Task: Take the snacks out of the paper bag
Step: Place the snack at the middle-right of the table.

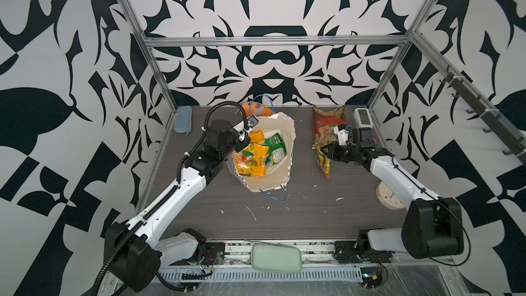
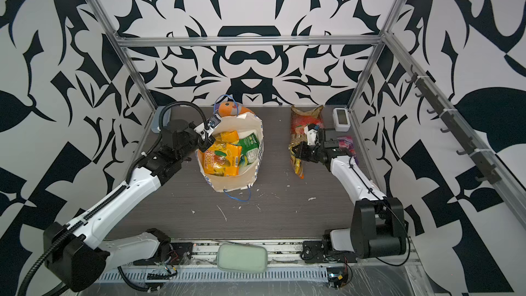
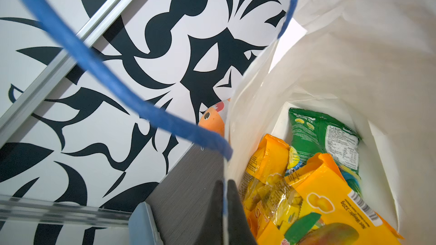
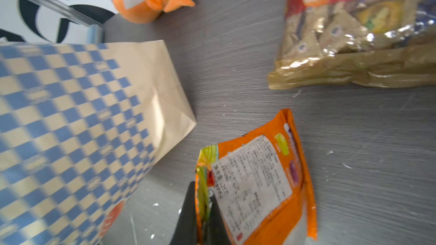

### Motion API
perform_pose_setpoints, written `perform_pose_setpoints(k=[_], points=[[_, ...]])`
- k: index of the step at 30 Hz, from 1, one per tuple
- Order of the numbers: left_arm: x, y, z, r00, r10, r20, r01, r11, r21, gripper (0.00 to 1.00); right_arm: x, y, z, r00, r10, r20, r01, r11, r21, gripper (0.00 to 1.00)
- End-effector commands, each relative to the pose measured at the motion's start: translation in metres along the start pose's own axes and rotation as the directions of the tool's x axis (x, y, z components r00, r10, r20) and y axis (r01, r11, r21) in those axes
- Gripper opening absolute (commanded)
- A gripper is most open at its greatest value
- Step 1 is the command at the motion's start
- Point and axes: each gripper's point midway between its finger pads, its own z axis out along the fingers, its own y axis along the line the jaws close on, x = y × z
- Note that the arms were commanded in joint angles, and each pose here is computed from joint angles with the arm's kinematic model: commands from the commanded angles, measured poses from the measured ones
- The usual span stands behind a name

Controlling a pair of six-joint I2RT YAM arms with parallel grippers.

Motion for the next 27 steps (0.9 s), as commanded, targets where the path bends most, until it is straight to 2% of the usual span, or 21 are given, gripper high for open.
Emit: perform_pose_setpoints(k=[1, 8, 11, 15, 21, 23, 27], points=[[-0.029, 0.016, -0.013, 0.994, 0.014, 0.105, -0.008, 0.998, -0.055, 0.00, -0.017, 0.000, 0.006, 0.998, -0.027, 0.059, 0.028, 1.000, -0.012, 0.00], [-0.029, 0.015, -0.013, 0.994, 0.013, 0.104, -0.007, 0.999, -0.053, 0.00, -0.027, 0.022, 0.007, 0.996, -0.044, 0.077, 0.054, 0.991, -0.121, 0.00], [-0.030, 0.015, -0.015, 0.994, 0.017, 0.109, -0.011, 0.999, -0.053, 0.00, -0.027, 0.037, 0.007, 0.995, -0.055, 0.083, 0.072, 0.974, -0.216, 0.00], [-0.030, 0.015, -0.014, 0.994, 0.020, 0.107, -0.014, 0.999, -0.052, 0.00, -0.028, 0.033, 0.009, 0.995, -0.044, 0.086, 0.062, 0.974, -0.216, 0.00], [-0.028, 0.014, -0.013, 0.995, 0.020, 0.102, -0.015, 0.999, -0.051, 0.00, -0.025, -0.018, 0.017, 0.996, -0.057, 0.068, 0.054, 0.998, 0.044, 0.00], [-0.028, 0.014, -0.013, 0.995, 0.020, 0.103, -0.015, 0.999, -0.050, 0.00, -0.025, -0.029, 0.016, 0.996, -0.054, 0.067, 0.048, 0.995, 0.089, 0.00], [-0.029, 0.014, -0.013, 0.994, 0.020, 0.107, -0.015, 0.999, -0.046, 0.00, -0.024, -0.050, 0.012, 0.996, -0.053, 0.069, 0.039, 0.981, 0.189, 0.06]])
